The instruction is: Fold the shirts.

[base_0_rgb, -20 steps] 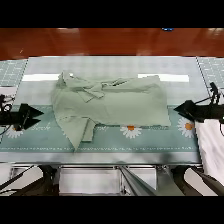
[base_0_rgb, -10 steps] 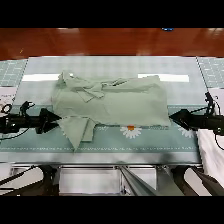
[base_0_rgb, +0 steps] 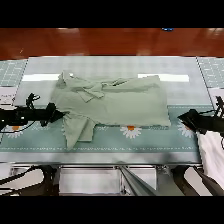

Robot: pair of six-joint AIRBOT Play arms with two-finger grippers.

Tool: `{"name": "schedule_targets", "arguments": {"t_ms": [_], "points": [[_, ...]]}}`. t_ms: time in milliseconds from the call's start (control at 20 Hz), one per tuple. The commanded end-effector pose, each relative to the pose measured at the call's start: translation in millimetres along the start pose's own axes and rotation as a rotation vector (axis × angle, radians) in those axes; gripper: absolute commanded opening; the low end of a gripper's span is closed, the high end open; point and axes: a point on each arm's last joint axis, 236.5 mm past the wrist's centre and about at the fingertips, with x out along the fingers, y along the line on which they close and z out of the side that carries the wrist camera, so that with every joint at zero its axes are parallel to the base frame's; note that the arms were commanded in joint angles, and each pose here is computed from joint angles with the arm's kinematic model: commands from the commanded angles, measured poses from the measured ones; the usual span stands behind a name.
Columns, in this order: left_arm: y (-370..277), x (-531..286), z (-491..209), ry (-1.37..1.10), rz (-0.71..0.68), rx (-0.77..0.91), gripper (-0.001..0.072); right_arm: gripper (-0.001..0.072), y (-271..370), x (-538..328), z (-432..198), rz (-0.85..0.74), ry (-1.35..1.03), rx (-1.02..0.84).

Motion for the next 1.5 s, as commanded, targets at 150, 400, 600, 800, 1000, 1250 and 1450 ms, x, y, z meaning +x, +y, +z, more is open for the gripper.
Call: {"name": "schedule_targets", "arguments": {"t_ms": [150,400,600,800,1000,1250,1450], "points": [[-8.9,-1.3,1.6,0.005,-0.017,0.036,0.0016,0.041,0.0,14.8,-24.6,0.067,0.141,0.056],[-9.1,-1.3,1.1,0.007,-0.019,0.036,0.0017,0.041,3.0,59.6,-33.8,0.076,0.26,0.098],[-9.2,-1.3,0.9,0.008,-0.019,0.035,0.0016,0.0229,33.5,85.8,-6.4,0.114,0.246,0.063],[-20.9,-12.0,3.0,0.029,-0.05,0.054,0.0016,0.0023,96.6,73.6,19.0,0.185,0.251,-0.18],[-109.4,-85.7,53.6,-0.125,-0.186,0.237,0.0016,0.0022,186.2,-8.0,85.6,0.279,0.088,-0.394],[-282.8,-273.2,68.6,-0.596,-0.282,0.699,0.0016,0.0022,319.3,-215.7,127.4,0.343,-0.424,-0.725],[-370.2,-423.0,7.0,-1.042,-0.227,0.969,0.0016,0.0022,359.8,-367.0,75.1,0.292,-0.79,-0.912]]}}
